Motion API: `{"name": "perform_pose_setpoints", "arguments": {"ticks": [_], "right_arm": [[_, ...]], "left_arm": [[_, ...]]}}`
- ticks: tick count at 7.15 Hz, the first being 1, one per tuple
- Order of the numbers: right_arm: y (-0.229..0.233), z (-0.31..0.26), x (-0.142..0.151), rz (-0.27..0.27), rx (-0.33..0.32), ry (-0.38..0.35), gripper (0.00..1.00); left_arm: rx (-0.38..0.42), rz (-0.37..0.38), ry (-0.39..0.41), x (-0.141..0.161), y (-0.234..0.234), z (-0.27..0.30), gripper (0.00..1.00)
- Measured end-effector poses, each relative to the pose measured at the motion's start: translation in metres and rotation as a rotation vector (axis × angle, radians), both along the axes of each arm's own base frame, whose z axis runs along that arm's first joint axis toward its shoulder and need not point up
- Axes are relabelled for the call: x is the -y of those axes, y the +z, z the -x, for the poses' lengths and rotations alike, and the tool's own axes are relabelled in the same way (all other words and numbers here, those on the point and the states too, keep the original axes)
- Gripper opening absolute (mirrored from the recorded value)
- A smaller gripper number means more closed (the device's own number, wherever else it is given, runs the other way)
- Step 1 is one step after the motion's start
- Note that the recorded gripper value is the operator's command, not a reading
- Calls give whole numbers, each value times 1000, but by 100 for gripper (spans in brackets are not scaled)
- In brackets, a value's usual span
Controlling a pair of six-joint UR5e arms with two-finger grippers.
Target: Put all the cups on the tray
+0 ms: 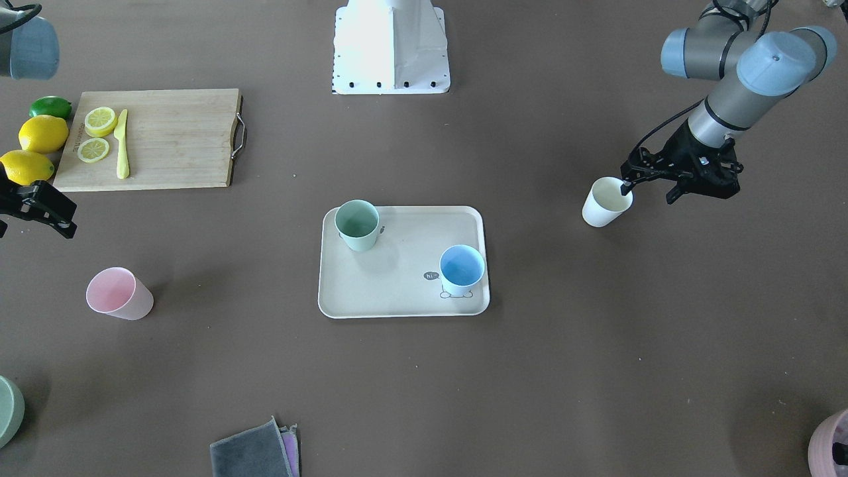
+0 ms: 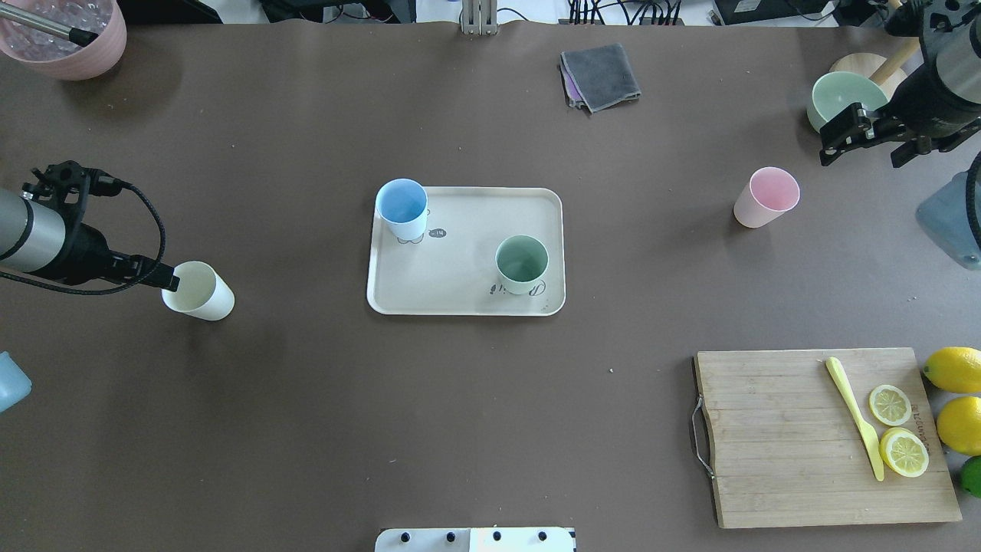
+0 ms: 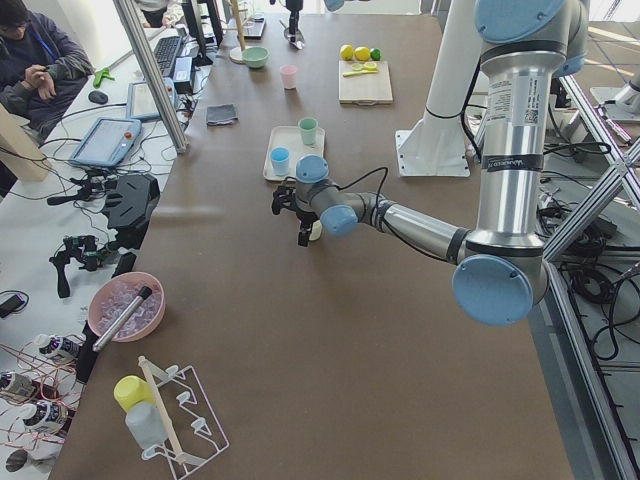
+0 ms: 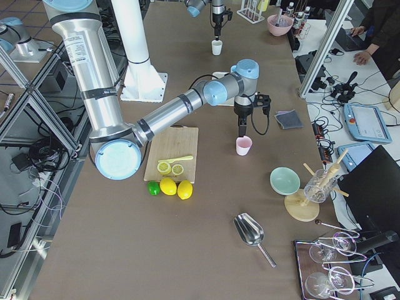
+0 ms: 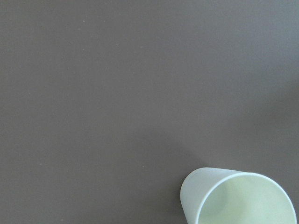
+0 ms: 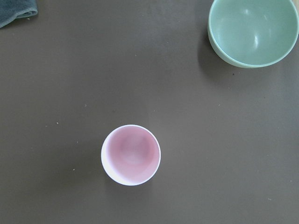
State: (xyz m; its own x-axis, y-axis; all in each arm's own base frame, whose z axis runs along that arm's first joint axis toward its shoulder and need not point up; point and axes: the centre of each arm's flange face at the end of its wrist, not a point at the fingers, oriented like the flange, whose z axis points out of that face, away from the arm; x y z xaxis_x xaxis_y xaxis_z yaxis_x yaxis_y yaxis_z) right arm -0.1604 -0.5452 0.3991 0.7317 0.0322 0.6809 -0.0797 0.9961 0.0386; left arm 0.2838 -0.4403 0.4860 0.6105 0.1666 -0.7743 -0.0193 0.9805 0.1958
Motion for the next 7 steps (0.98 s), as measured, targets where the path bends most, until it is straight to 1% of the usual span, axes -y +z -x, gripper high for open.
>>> {"name": "perform_pose_setpoints", "arguments": {"ticks": [1, 2, 3, 5, 7], "right_arm": [[6, -3, -1, -3, -6, -11, 100], [11, -6, -2, -6, -12, -19, 100], [16, -8, -4, -9, -14, -22, 100], [31, -15, -8, -23, -5, -18, 100], [48, -28, -7, -37, 20, -28, 100]], "left_arm": [[1, -4, -1, -2, 4, -10, 51], [7, -11, -3, -4, 7, -18, 19], [10, -15, 1, -6, 8, -24, 0], [-2, -30, 9, -7, -1, -32, 0], [-35, -55, 15, -2, -34, -40, 0]]}}
